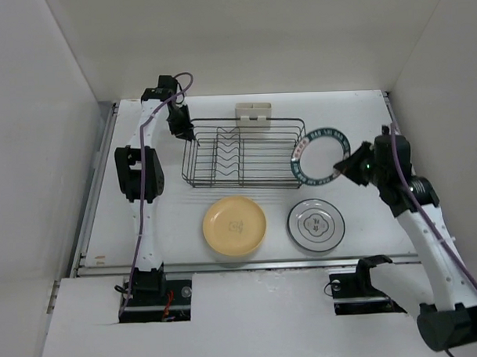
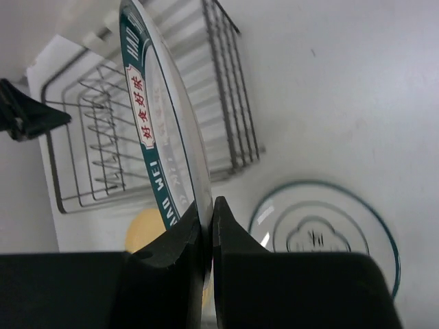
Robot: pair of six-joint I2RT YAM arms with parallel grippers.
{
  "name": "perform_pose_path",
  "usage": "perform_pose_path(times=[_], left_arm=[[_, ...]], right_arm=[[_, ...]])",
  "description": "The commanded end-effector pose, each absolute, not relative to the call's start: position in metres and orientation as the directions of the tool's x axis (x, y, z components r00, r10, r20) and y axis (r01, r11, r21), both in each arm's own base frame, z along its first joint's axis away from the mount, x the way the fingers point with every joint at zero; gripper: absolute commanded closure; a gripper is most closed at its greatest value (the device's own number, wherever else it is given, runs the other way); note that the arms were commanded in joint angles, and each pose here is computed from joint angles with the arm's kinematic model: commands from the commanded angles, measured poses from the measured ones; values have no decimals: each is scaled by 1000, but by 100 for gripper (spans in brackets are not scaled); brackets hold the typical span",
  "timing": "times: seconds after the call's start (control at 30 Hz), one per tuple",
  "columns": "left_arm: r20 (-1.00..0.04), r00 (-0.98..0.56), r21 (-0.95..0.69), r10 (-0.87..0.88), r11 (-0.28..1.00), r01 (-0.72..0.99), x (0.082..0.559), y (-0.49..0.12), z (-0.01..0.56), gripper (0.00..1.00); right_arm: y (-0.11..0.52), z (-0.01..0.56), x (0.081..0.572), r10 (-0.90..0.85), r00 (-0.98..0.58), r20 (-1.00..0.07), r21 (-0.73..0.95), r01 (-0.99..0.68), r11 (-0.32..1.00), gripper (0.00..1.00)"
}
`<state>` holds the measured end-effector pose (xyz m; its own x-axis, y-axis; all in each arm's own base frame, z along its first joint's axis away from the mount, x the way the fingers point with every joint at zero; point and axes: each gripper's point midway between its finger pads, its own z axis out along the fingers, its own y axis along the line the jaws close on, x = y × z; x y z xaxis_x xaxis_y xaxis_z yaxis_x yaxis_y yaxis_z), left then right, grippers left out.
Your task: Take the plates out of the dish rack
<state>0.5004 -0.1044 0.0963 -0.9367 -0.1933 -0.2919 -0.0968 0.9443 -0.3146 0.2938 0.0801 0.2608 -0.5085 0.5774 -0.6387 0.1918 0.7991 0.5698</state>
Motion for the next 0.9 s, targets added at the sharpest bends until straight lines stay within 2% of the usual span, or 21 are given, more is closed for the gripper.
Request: perform_pose_path(times=[0.0, 0.07, 0.17, 0.3, 0.43, 0.53, 0.67, 0.87], left_arm=[[-343, -901, -371, -266, 919, -130, 518, -116, 107, 100], [-367, -901, -361, -233, 928, -93, 521, -115, 110, 100], [-344, -910, -350, -232, 931, -105, 514, -113, 108, 100], [-285, -931, -366, -227, 924, -113, 501, -118, 95, 100], [-304, -929, -363, -209, 928, -89, 495, -116, 104, 99], [-318, -925, -358, -210, 930, -88, 494, -114, 111, 99], [-336, -917, -334, -213, 938, -95, 497, -110, 113, 100], [-363, -901, -324, -237, 939, -116, 505, -106, 119, 100]], right_arm=[[74, 211, 247, 722, -518, -458, 608, 410, 680, 100], [74, 176, 225, 749, -538, -387, 594, 476, 648, 100], [77, 150, 202, 794, -525, -306, 612, 531, 586, 100], [74, 141, 195, 810, -505, -299, 606, 555, 570, 100], [65, 118, 181, 808, -519, -278, 513, 631, 582, 100], [66, 123, 171, 808, -519, -279, 531, 618, 580, 100], [57, 157, 162, 828, -452, -332, 592, 584, 556, 100], [53, 164, 139, 817, -470, -335, 570, 589, 573, 100]])
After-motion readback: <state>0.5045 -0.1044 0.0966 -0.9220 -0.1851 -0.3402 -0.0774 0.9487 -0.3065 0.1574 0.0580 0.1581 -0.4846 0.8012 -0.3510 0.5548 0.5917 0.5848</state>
